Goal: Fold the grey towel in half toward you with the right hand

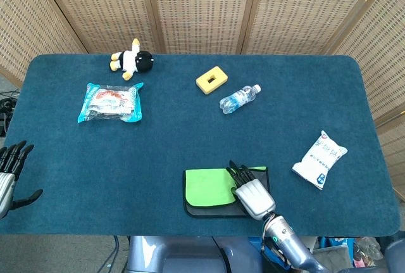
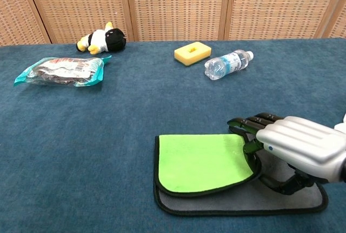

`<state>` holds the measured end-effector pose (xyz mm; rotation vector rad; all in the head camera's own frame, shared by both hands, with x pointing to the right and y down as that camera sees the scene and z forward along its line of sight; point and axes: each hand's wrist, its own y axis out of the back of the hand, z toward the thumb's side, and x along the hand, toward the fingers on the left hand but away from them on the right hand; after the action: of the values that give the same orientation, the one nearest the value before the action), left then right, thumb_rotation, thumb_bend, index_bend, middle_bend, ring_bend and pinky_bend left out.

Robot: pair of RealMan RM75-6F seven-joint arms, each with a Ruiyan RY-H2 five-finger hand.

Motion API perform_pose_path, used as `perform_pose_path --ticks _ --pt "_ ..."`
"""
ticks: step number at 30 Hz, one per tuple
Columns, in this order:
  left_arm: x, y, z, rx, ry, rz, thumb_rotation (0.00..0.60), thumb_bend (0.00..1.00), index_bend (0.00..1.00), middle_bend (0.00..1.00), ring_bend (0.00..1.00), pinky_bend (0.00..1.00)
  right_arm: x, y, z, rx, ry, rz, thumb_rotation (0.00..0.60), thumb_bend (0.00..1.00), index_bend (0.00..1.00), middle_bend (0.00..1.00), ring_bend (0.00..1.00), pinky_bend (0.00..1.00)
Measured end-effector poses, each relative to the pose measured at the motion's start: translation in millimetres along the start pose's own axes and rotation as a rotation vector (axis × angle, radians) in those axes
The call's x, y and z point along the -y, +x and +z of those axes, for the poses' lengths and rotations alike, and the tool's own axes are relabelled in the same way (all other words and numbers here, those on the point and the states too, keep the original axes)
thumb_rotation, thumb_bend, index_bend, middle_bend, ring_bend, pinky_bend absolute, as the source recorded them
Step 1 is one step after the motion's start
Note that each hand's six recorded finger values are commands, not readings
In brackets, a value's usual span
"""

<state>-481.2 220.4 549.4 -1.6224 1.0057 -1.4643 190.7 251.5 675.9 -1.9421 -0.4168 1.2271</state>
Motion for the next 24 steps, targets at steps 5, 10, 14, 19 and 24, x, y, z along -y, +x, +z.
perform_pose_path --ticks 5,10,14,19,24 --pt "0 0 0 0.000 0.001 0.000 0.600 0.21 0.00 0.00 0.00 0.00 5 7 -3 -0.002 -0.002 0.009 0.600 0.59 0.63 0.00 0.00 0.00" --pt "1 0 1 0.000 0.002 0.000 0.600 0.21 0.00 0.00 0.00 0.00 8 13 -3 -0.009 0.002 0.010 0.600 0.59 0.63 0.00 0.00 0.00" --pt "0 -1 0 0.000 0.002 0.000 0.600 0.21 0.00 0.00 0.00 0.00 10 14 -3 -0.009 0.004 0.012 0.600 0.59 0.63 0.00 0.00 0.00" --pt "0 0 0 -0.002 0.002 0.000 0.600 0.21 0.00 0.00 0.00 0.00 12 16 -2 -0.010 0.006 0.012 0.600 0.59 0.61 0.00 0.00 0.00" --pt "0 0 0 -0.003 0.002 0.002 0.600 0.21 0.00 0.00 0.00 0.00 14 15 -3 -0.010 0.008 0.022 0.600 0.49 0.11 0.00 0.00 0.00"
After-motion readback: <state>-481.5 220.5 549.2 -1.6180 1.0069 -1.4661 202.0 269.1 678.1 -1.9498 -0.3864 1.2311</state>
